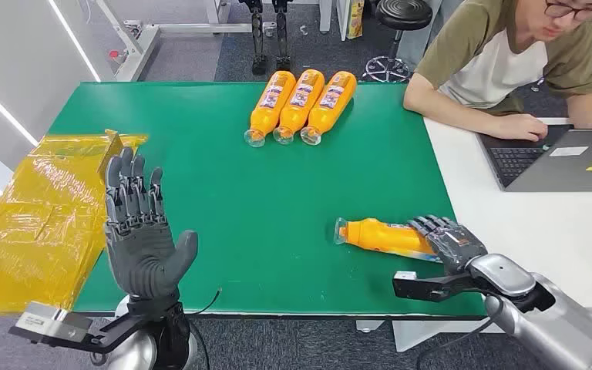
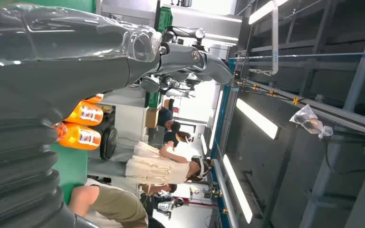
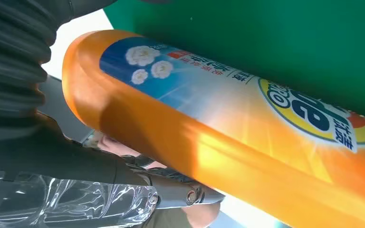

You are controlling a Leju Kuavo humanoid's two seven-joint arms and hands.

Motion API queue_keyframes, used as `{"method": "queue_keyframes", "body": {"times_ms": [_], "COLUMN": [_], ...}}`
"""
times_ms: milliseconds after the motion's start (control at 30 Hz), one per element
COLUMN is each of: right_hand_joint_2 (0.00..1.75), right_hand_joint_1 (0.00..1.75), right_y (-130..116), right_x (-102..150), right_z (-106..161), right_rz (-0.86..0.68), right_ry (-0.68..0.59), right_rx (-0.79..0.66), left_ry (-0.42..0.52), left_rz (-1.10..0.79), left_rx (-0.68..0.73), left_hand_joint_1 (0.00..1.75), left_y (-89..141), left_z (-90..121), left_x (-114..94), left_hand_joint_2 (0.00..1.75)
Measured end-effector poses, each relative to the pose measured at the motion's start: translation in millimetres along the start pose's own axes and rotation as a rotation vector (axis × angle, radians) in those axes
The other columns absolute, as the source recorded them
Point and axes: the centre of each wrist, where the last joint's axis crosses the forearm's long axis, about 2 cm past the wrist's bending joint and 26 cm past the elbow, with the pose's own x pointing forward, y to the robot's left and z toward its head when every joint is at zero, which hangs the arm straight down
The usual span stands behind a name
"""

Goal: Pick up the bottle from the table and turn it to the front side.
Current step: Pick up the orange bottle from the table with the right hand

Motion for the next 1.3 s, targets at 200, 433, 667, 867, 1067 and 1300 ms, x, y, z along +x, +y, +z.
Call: {"method": "queue_keyframes", "body": {"times_ms": [200,433,667,867,1067,1300], "right_hand_joint_2": [1.75,1.75,1.75,1.75,1.75,1.75], "right_hand_joint_1": [0.00,0.87,1.75,1.75,1.75,1.75], "right_y": [4,8,9,4,3,-11], "right_x": [-7,-18,-25,-19,8,61], "right_z": [-3,-10,-21,-29,-37,-41], "right_rz": [-0.010,-0.036,-0.068,-0.104,-0.170,-0.475], "right_ry": [0.045,0.102,0.099,0.069,0.011,-0.031], "right_rx": [0.007,0.031,0.062,0.021,-0.116,-0.585], "left_ry": [0.002,0.007,0.012,0.010,0.004,-0.003], "left_rz": [0.000,0.000,0.001,0.001,-0.008,-0.032], "left_rx": [-0.002,-0.002,0.001,0.007,0.014,0.043], "left_hand_joint_1": [0.00,0.00,0.00,0.00,0.00,0.00], "left_y": [0,-1,-1,-2,-2,-2], "left_z": [2,5,9,11,15,20], "left_x": [0,0,0,2,5,8], "left_hand_joint_2": [1.75,1.75,1.75,1.75,1.75,1.75]}}
